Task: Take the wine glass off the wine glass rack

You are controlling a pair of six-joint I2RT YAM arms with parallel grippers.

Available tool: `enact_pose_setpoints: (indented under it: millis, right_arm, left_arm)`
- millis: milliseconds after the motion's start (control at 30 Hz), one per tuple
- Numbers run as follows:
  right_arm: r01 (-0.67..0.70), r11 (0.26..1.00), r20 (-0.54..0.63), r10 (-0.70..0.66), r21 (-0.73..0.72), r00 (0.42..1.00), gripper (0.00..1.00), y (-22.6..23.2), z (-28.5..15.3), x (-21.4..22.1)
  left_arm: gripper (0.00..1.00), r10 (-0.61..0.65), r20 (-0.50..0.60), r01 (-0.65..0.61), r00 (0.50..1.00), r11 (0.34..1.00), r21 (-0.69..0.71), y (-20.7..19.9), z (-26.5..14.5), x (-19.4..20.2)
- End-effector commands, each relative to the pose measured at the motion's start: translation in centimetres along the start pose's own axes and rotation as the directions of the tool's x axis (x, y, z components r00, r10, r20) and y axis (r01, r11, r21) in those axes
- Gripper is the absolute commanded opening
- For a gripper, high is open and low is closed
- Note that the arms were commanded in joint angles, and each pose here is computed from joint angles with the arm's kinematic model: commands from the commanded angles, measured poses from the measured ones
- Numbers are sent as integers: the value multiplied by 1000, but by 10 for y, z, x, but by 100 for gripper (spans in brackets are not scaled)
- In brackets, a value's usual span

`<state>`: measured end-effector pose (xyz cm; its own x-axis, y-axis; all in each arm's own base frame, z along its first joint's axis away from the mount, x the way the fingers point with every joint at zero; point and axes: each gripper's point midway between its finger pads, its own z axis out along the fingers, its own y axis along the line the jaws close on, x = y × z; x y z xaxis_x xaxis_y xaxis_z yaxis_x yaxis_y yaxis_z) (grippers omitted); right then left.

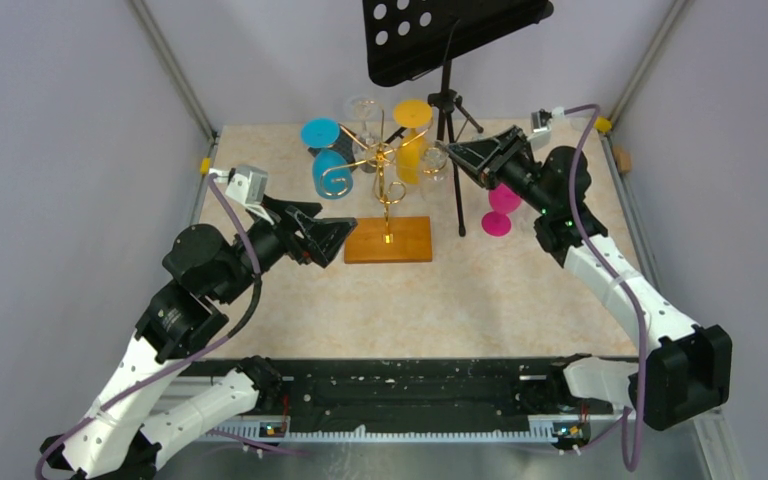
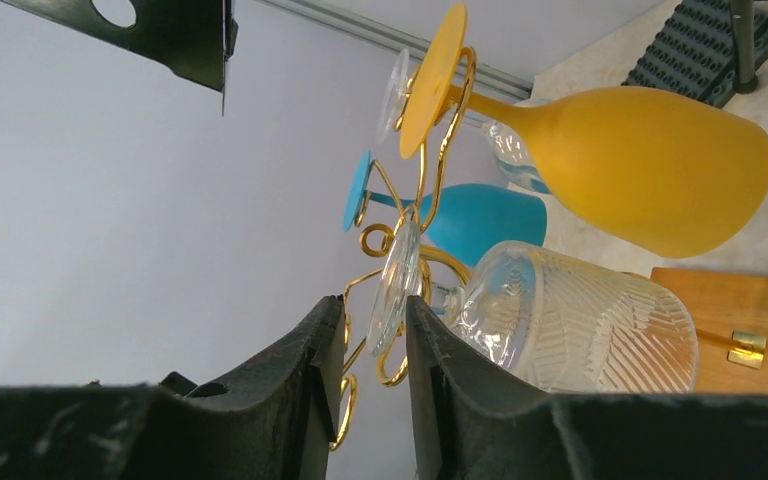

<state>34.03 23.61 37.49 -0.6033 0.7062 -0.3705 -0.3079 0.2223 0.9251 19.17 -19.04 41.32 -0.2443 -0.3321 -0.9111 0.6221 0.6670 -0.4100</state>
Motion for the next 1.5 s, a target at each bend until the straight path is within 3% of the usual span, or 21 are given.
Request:
enact_pose_setpoints:
  millis: [0, 367, 700, 1067, 1333, 1467]
  right_arm:
    - [33, 996, 22, -31, -85, 999, 30, 38, 3, -10]
    - [14, 999, -53, -16, -30, 998, 21, 34, 14, 3]
    - [19, 1000, -75, -18, 13, 997, 28, 32, 23, 5]
    - [36, 992, -114, -21, 124, 993, 27, 7, 29, 11]
    - [42, 991, -152, -21, 131, 988, 15, 0, 34, 17]
    - [56, 991, -142, -38, 121, 989, 0, 2, 35, 14]
  left_arm:
    - [92, 1, 4, -1, 1000, 1000, -5, 1, 2, 0]
    - [92, -1, 1, 1, 1000, 1000, -6, 2, 3, 1]
    - [92, -1, 9, 1, 1000, 1000, -16, 3, 4, -2]
    - [92, 15, 152, -16, 988, 1000, 3, 3, 2, -19]
    - [92, 10, 140, -6, 990, 1000, -27, 9, 3, -15]
    - [92, 1, 136, 6, 991, 999, -48, 13, 1, -14]
